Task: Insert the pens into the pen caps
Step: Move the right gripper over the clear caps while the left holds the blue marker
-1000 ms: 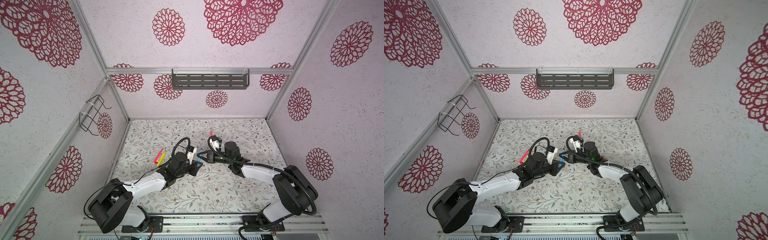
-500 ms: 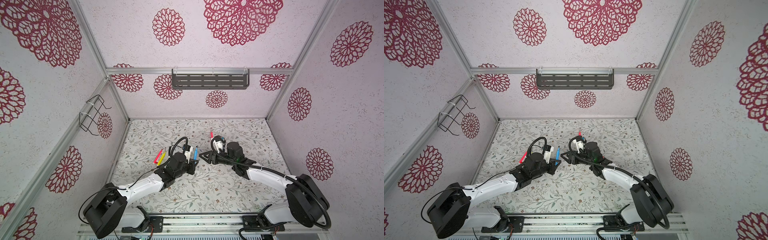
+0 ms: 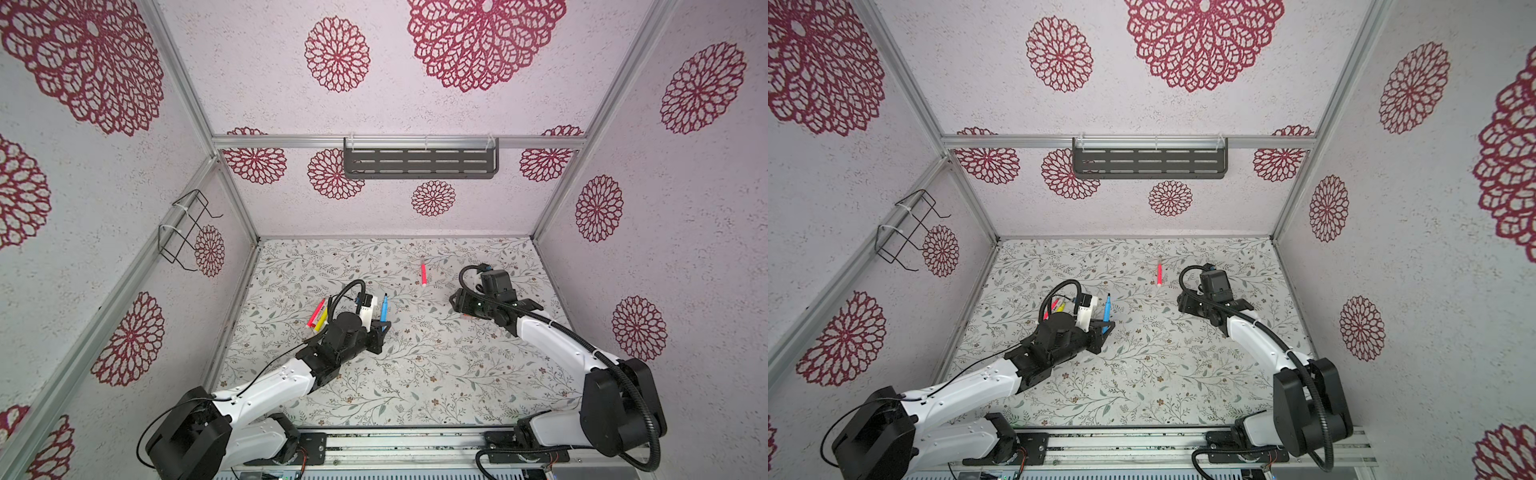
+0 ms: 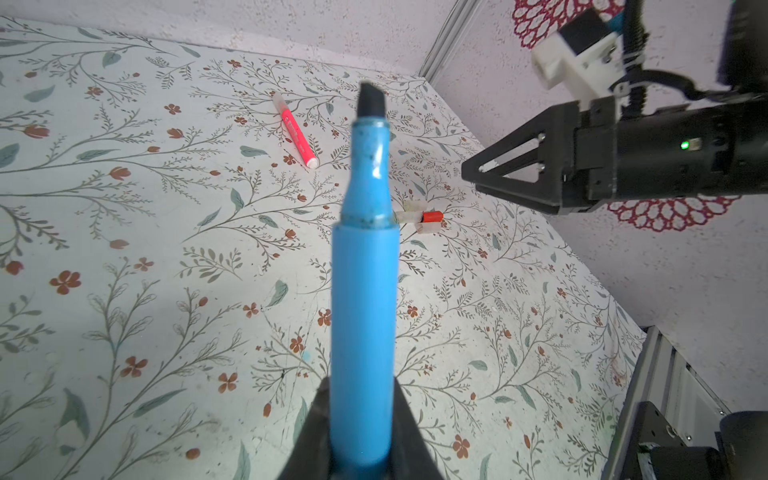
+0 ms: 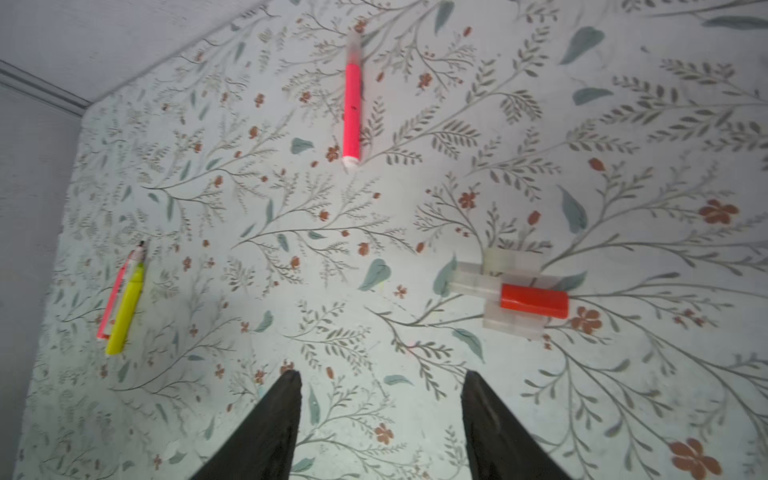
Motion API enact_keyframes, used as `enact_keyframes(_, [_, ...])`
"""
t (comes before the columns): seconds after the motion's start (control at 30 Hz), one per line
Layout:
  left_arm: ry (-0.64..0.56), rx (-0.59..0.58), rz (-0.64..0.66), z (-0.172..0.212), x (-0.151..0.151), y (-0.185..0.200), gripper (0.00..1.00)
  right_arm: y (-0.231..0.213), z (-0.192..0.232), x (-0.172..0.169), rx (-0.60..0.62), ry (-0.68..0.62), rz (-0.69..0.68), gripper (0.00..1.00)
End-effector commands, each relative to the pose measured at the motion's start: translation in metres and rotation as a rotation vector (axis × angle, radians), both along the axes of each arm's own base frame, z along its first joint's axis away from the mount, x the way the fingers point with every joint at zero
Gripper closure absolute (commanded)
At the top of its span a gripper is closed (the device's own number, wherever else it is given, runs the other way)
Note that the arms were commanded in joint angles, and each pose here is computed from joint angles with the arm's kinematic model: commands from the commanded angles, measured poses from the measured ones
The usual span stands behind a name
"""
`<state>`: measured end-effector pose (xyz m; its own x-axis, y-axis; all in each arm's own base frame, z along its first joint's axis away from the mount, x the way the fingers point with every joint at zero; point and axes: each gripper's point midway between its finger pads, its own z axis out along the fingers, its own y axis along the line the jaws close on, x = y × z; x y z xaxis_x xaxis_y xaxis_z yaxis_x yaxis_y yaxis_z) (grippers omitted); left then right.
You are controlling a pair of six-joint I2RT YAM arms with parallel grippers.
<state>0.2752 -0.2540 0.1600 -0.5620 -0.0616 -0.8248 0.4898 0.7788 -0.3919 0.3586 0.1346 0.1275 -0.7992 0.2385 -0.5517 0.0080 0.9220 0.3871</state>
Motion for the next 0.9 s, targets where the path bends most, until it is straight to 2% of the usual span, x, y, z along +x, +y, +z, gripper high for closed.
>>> enact_keyframes(0.0, [-0.039, -0.017, 0.014, 0.008, -0.001, 0.006, 1.00, -0.023, -0.015, 0.002, -0.091, 0.043, -0.026, 0.37])
enact_keyframes(0.33, [-0.060, -0.027, 0.048, 0.013, -0.008, 0.020, 1.00, -0.037, -0.052, 0.014, -0.112, 0.108, -0.026, 0.37])
enact_keyframes(0.87, [-0.069, -0.017, 0.068, 0.016, -0.010, 0.027, 1.00, -0.026, -0.085, 0.020, -0.091, 0.152, 0.028, 0.40])
